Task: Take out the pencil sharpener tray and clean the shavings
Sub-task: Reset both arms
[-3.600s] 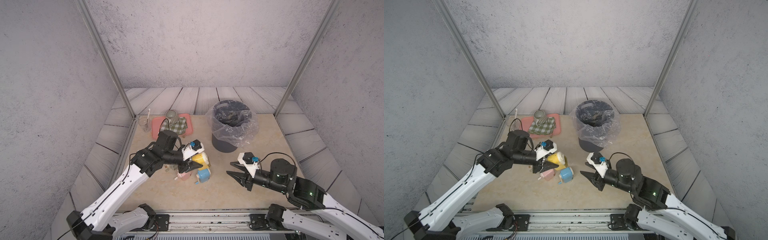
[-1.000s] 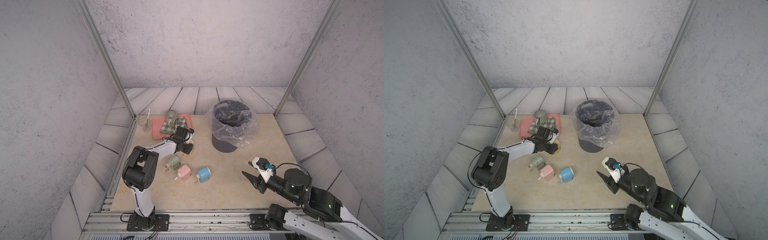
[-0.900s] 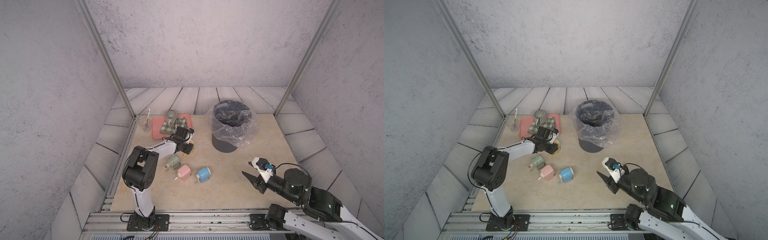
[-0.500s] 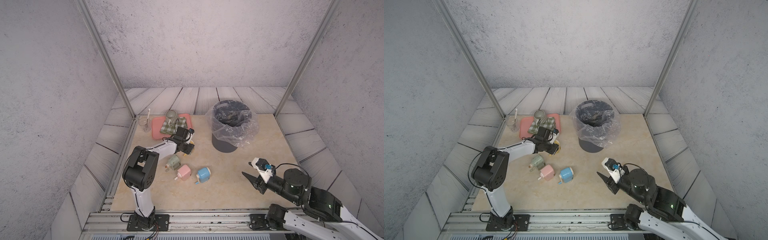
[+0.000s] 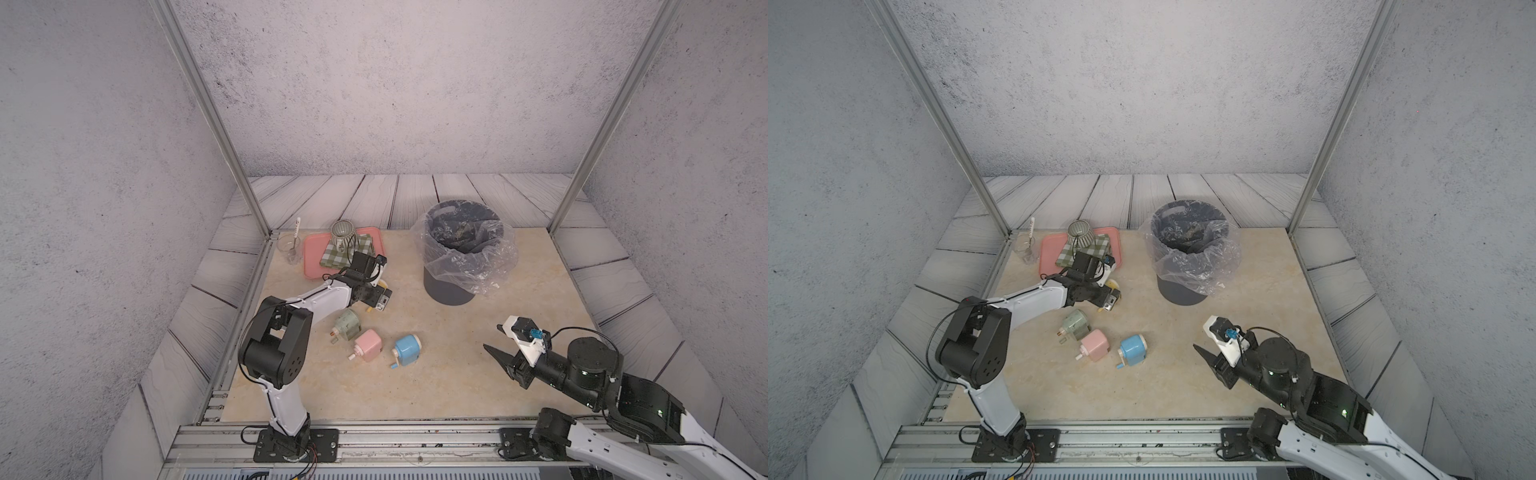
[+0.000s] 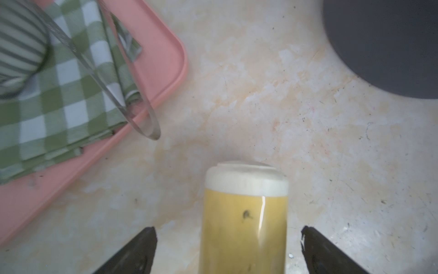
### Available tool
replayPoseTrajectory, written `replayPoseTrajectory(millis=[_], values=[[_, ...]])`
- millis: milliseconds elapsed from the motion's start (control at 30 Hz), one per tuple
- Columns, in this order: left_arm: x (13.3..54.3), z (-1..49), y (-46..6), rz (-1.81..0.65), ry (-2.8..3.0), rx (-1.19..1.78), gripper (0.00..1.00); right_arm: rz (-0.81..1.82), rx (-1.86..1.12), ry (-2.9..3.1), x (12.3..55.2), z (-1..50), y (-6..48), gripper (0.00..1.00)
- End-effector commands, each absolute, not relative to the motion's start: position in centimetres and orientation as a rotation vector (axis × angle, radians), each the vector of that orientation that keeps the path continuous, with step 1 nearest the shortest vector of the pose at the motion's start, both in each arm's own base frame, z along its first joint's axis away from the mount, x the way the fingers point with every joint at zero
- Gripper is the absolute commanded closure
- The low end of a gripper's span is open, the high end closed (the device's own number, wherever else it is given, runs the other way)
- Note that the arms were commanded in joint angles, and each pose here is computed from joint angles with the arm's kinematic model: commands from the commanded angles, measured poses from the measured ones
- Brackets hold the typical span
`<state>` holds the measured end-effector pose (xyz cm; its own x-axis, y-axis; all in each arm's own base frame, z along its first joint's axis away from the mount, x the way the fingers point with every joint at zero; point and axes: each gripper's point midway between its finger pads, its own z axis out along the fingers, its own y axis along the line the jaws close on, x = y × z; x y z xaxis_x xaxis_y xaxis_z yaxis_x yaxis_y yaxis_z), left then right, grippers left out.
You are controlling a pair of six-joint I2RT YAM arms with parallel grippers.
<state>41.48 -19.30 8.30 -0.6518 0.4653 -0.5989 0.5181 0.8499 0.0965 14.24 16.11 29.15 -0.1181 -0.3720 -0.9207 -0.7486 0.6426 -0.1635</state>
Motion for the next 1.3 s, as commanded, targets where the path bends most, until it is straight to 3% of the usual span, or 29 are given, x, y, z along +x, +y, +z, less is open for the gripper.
replayPoseTrajectory(millis=[0, 167, 233, 400, 533, 833, 1067, 1267], values=[[42.1, 12.6, -18.3, -0.008, 2.302, 0.718, 0.01, 0.438, -0.911, 1.725, 14.0, 29.2, 16.2, 0.44], [41.3, 16.7, -17.2, 0.011, 2.225, 0.693, 0.01, 0.443, -0.895, 1.713, 14.3, 29.4, 16.5, 0.34], [40.7, 18.8, -16.6, -0.028, 2.174, 0.644, 0.01, 0.423, -0.877, 1.711, 14.7, 29.5, 16.4, 0.18], [38.4, 25.2, -14.4, -0.059, 1.894, 0.495, 0.01, 0.296, -0.776, 1.667, 16.6, 30.2, 15.2, 0.0], [35.1, 29.3, -12.0, -0.03, 1.633, 0.429, 0.01, 0.205, -0.673, 1.576, 18.0, 30.8, 14.0, 0.01], [32.9, 29.1, -5.1, 0.091, 1.629, 0.225, 0.01, -0.23, -0.247, 1.427, 22.7, 30.4, 7.4, 0.01], [34.4, 24.7, 1.3, 0.14, 1.754, -0.095, 0.01, -0.281, 0.265, 1.646, 27.4, 25.1, -1.8, 0.01], [35.4, 22.1, 3.6, 0.108, 1.78, -0.212, 0.01, -0.229, 0.563, 1.705, 31.3, 20.5, -6.7, 0.01]])
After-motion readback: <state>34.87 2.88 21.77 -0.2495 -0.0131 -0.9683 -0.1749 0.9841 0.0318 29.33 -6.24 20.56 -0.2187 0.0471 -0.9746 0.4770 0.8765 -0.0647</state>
